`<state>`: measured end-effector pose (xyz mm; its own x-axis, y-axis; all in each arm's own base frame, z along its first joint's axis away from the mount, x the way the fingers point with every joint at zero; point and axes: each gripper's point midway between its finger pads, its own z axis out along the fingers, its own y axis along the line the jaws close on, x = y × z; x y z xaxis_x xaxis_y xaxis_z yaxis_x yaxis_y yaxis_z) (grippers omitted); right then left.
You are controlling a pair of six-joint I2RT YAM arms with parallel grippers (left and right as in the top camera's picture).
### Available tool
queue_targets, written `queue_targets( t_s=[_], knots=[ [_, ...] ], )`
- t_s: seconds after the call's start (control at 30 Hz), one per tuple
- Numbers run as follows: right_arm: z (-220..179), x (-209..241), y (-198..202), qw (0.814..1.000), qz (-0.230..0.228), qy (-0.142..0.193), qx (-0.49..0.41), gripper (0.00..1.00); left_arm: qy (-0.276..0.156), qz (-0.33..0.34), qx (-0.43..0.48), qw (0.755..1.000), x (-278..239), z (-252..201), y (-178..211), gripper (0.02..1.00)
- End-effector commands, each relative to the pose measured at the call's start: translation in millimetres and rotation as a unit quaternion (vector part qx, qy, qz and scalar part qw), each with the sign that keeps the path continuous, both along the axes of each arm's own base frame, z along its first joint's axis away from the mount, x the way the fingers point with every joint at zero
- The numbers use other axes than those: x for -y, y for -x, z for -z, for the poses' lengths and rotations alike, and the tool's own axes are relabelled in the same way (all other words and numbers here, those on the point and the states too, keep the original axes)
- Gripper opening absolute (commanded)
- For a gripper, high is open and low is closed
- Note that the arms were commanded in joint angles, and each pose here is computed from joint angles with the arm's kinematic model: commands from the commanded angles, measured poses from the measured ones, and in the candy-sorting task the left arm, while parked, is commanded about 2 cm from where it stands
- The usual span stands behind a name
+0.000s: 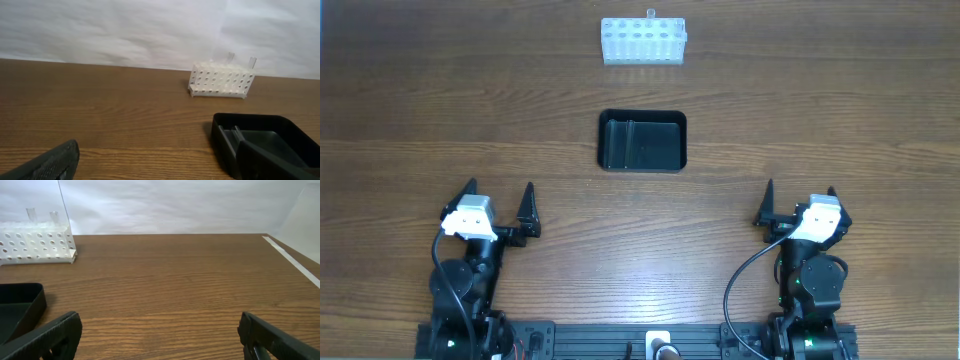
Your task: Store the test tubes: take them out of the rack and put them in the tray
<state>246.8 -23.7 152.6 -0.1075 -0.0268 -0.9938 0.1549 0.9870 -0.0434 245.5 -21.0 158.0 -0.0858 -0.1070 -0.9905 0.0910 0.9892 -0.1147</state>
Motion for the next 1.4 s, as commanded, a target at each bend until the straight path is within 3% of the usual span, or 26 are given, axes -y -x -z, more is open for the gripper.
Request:
queue_targets(
  t_s=[0.03,0.37,0.43,0.5,0.73,1.03,1.23,1.4],
  knots=[
    [-1.8,-10.9,-1.6,0.999,-0.032,-0.013,0.009,0.993,-0.009,0.005,0.002,1.000,1.0,0.9,0.4,1.000],
    [2.2,-4.9,-0.6,1.000,-0.018,0.019,-0.004,0.993,-0.009,0.005,0.002,1.000,1.0,0.9,0.4,1.000],
    [1.0,-5.4,-0.8,1.000,-0.018,0.007,0.001,0.991,-0.009,0.005,0.002,1.000,1.0,0.9,0.4,1.000],
    [-7.9,-5.3,-1.9,0.999,-0.015,-0.029,0.024,0.991,-0.009,0.005,0.002,1.000,1.0,1.1,0.4,1.000],
    [-66.3,5.0,-18.6,0.998,0.014,-0.027,0.055,0.993,-0.009,0.005,0.002,1.000,1.0,0.9,0.4,1.000],
    [-131.0,-54.9,-110.3,0.993,-0.110,-0.047,-0.007,0.993,-0.009,0.005,0.002,1.000,1.0,0.9,0.4,1.000],
    [-130.6,-125.2,-180.3,0.981,-0.176,-0.037,-0.066,0.993,-0.009,0.005,0.002,1.000,1.0,0.9,0.4,1.000],
    [-112.1,-171.4,-226.0,0.976,-0.179,-0.033,-0.120,0.993,-0.009,0.005,0.002,1.000,1.0,0.9,0.4,1.000]
  ],
)
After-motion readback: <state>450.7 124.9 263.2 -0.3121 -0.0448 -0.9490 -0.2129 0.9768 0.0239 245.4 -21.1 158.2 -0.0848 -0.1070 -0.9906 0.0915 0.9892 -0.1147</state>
